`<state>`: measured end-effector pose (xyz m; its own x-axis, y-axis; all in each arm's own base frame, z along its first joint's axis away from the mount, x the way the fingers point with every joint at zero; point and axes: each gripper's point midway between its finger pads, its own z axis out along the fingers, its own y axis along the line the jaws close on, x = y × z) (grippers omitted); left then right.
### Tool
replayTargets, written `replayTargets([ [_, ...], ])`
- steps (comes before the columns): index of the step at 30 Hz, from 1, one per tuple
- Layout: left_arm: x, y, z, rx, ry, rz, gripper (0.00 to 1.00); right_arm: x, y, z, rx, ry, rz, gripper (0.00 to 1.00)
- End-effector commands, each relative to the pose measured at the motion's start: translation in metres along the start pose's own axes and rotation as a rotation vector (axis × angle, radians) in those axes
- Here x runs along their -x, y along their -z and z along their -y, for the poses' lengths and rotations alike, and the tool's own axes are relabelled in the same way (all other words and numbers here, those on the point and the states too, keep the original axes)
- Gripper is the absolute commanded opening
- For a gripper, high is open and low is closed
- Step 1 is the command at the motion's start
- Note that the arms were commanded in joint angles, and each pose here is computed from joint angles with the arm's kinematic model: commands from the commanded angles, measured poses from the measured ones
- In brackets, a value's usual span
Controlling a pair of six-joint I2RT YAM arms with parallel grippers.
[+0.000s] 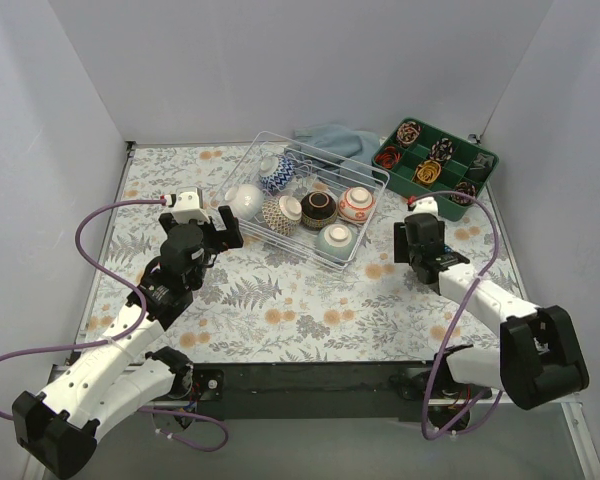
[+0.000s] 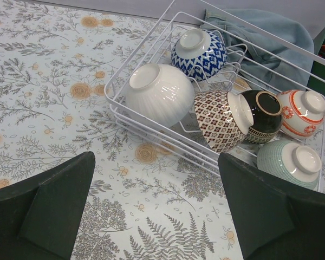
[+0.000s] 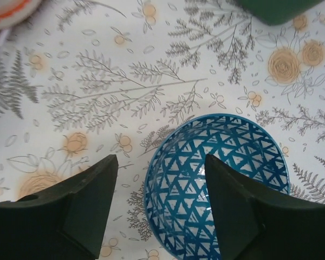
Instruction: Unload the bowls from the dish rack
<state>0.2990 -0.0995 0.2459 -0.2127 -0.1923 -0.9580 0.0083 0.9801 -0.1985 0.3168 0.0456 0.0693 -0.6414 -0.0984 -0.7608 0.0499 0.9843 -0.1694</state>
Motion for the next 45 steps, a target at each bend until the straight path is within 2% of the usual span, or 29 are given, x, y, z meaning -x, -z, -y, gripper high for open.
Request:
replayTargets([
  [1, 0.002, 0.002, -0.003, 0.007, 0.011, 0.007, 0.98, 0.062, 0.033, -0.014, 0.085, -0.040, 0.146, 0.77],
  [5, 0.004, 0.002, -0.003, 0.004, 0.017, 0.007, 0.98, 0.091, 0.059, -0.036, 0.186, -0.019, 0.213, 0.86],
  [11, 0.004, 0.001, -0.006, 0.018, 0.026, 0.006, 0.98, 0.134, 0.094, -0.088, 0.315, 0.040, 0.306, 0.93],
  [21, 0.011, -0.001, -0.023, 0.088, 0.064, 0.027, 0.98, 0.185, 0.119, -0.206, 0.485, 0.195, 0.399, 0.95],
  [24, 0.015, -0.001, -0.032, 0.116, 0.094, 0.040, 0.98, 0.175, 0.102, -0.245, 0.496, 0.251, 0.365, 0.96],
  [25, 0.014, -0.002, -0.034, 0.119, 0.098, 0.037, 0.98, 0.187, 0.109, -0.257, 0.512, 0.236, 0.387, 0.96],
  [30, 0.018, -0.003, -0.042, 0.135, 0.131, 0.048, 0.98, 0.185, 0.088, -0.304, 0.498, 0.250, 0.354, 0.95],
  [38, 0.020, -0.002, -0.042, 0.132, 0.134, 0.053, 0.98, 0.187, 0.063, -0.340, 0.420, 0.209, 0.319, 0.97],
  [45, 0.019, -0.002, -0.042, 0.129, 0.132, 0.050, 0.98, 0.164, 0.041, -0.351, 0.369, 0.249, 0.236, 0.97],
])
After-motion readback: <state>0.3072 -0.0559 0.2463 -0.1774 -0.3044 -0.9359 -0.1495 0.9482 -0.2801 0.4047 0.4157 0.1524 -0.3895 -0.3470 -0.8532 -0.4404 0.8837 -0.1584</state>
